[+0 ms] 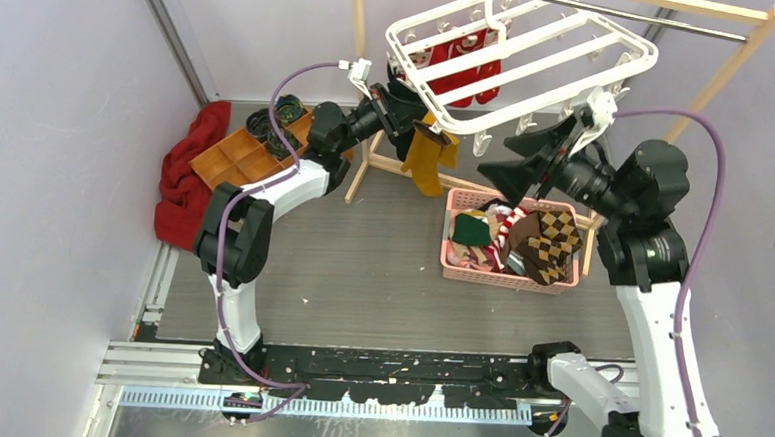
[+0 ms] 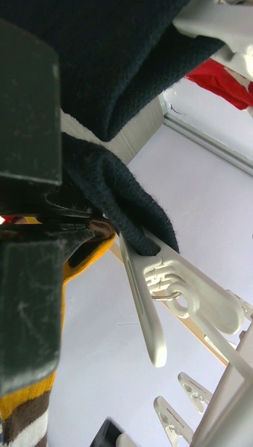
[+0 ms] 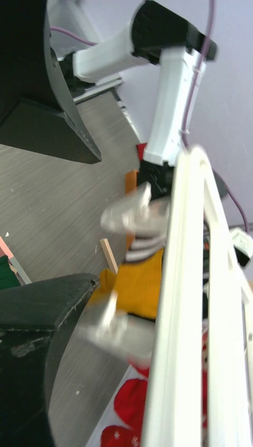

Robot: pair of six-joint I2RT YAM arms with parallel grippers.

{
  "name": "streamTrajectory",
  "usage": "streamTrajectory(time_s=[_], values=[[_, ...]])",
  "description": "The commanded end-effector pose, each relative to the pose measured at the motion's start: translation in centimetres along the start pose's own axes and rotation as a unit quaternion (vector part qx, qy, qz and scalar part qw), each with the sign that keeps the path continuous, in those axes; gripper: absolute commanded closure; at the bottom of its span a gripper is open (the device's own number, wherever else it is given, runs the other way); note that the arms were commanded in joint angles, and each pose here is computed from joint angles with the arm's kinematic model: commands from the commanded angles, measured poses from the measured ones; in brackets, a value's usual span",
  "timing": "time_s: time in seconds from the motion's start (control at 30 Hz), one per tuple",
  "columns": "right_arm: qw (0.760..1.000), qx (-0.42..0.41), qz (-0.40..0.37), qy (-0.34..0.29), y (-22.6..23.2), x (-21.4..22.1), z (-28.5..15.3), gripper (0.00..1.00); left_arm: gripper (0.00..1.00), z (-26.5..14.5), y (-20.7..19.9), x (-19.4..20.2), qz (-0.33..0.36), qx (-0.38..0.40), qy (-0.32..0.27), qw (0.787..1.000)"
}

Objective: Clip the socks to the hanger
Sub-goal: Adjust the hanger on the clothesline.

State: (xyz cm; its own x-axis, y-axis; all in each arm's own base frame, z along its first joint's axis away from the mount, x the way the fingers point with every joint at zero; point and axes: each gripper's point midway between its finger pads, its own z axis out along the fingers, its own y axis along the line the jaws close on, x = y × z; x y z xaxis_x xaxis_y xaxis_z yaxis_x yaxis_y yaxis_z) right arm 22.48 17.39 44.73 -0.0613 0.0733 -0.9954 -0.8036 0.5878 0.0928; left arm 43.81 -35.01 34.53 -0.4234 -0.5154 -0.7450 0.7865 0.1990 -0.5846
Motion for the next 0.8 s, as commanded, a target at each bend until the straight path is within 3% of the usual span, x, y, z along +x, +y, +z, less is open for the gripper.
streamTrajectory(time_s=[0.0, 0.23, 0.77], values=[[0.995, -0.066, 0.033, -0.069, -0.3, -3.4, -0.3, 0.20, 1.00, 0.5, -2.0, -2.2, 0.026, 0.042, -0.025, 0.998], [0.991, -0.098, -0.006, -0.093, -0.6, -4.5, 0.0, 0.19, 1.00, 0.7, -2.0, -2.4, 0.026, 0.049, -0.026, 0.998], [0.987, -0.116, 0.016, -0.110, -1.2, -3.7, 1.0, 0.18, 1.00, 0.7, -2.1, -2.7, 0.023, 0.056, -0.030, 0.998]])
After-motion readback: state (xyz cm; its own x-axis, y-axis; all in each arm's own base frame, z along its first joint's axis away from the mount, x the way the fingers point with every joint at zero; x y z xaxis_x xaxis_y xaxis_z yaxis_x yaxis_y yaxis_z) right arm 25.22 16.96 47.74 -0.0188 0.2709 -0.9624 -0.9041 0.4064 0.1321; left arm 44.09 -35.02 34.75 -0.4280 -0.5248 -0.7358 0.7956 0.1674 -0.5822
